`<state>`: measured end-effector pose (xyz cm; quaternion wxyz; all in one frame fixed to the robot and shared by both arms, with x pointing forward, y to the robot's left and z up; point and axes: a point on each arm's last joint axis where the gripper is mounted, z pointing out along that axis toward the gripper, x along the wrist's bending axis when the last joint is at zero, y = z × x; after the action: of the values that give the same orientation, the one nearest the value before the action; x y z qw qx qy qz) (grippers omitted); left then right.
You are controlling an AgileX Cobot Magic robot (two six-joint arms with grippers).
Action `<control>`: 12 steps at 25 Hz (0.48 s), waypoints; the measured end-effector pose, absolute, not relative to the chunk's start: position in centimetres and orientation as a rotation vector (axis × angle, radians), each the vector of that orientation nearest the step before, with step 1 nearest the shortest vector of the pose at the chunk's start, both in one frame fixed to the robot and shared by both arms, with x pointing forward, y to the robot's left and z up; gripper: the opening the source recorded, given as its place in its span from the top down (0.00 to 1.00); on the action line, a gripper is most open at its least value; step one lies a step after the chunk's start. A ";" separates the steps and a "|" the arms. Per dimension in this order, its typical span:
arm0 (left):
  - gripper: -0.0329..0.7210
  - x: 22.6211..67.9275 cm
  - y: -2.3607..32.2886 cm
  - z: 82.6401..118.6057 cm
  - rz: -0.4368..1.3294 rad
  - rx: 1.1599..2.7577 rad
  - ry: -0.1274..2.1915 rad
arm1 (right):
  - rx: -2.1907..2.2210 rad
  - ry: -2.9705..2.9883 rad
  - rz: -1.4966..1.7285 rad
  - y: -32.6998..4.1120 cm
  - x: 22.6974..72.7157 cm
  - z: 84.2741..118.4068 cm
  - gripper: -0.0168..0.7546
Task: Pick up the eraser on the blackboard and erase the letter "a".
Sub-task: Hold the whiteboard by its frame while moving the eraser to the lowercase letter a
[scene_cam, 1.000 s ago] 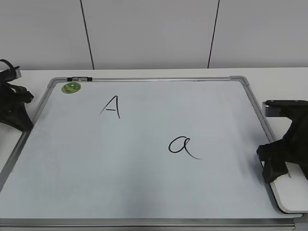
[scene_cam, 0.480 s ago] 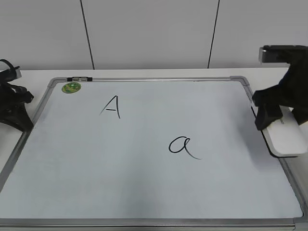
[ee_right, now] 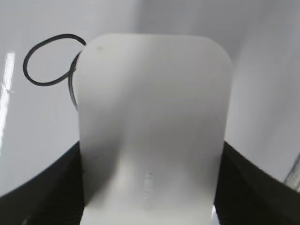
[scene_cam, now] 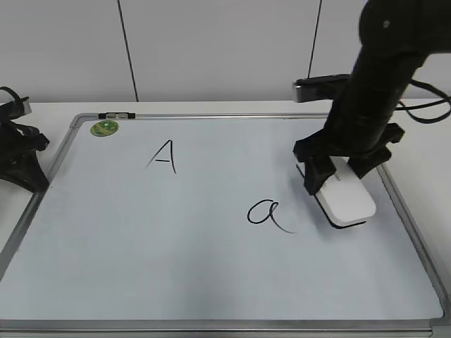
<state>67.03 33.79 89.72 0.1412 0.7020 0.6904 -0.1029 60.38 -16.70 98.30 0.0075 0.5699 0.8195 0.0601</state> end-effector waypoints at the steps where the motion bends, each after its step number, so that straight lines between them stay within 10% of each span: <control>1: 0.91 67.0 33.8 89.7 -0.297 2.027 1.993 | 1.765 2.578 0.175 -16.1 60.6 97.9 0.27; 12: 0.91 67.1 33.8 89.8 -0.295 2.027 1.992 | 1.723 2.650 0.068 -13.5 64.1 93.6 0.29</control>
<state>67.06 33.80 89.76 0.1417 0.7021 0.6903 -0.1022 64.08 -13.50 93.59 -0.0100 0.5449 0.8382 0.0215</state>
